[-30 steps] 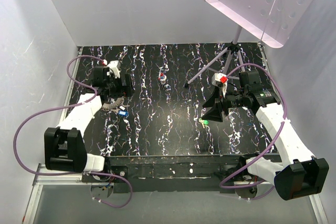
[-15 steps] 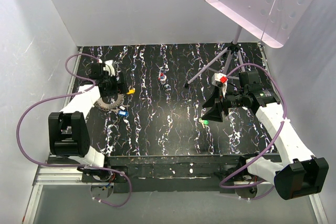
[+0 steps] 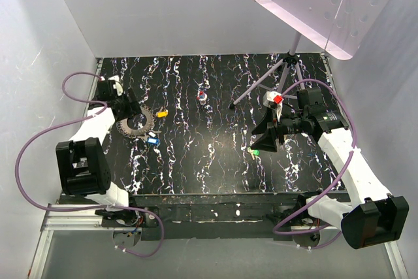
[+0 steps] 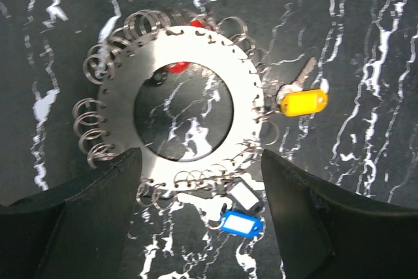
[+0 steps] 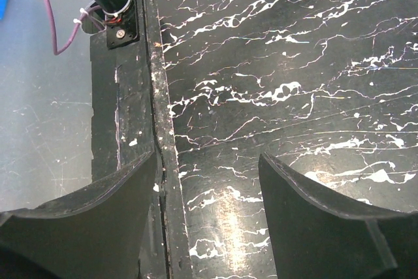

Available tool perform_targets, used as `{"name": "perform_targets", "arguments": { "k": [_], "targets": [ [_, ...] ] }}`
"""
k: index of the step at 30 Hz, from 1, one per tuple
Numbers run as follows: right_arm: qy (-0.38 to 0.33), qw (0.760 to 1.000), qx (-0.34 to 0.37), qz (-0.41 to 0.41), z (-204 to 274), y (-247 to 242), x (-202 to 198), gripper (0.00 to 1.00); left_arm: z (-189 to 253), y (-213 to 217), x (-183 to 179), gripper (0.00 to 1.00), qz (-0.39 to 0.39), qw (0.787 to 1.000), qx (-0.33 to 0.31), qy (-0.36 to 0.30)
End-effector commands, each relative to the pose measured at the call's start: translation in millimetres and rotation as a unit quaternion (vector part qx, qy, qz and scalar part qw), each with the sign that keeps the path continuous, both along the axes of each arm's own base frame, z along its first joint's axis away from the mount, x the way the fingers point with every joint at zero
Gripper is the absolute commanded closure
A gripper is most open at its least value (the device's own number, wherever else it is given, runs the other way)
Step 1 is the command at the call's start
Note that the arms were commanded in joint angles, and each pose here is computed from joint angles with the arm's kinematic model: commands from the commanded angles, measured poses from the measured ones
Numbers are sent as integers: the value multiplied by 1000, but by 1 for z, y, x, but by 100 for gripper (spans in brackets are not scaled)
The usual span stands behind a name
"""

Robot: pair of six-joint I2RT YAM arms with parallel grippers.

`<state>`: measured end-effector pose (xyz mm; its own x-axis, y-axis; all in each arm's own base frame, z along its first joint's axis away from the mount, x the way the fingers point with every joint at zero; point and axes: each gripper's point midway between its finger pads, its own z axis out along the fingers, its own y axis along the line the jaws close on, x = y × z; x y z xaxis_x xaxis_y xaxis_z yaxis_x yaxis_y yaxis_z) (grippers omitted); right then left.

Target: Put the keys on the keyring

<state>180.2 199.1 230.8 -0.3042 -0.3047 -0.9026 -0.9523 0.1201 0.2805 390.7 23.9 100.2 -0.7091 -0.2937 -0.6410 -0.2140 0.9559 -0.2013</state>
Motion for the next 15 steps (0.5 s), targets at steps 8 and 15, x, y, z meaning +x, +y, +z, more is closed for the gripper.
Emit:
{"name": "perform_targets", "arguments": {
  "k": [8,15],
  "targets": [
    [-5,1000,16,24,11,5,-11,28,7,29,-23,35,28,999,14,-19],
    [-3,1000,17,26,11,5,-13,28,-1,23,-32,39,-13,1000,14,6]
  ]
}}
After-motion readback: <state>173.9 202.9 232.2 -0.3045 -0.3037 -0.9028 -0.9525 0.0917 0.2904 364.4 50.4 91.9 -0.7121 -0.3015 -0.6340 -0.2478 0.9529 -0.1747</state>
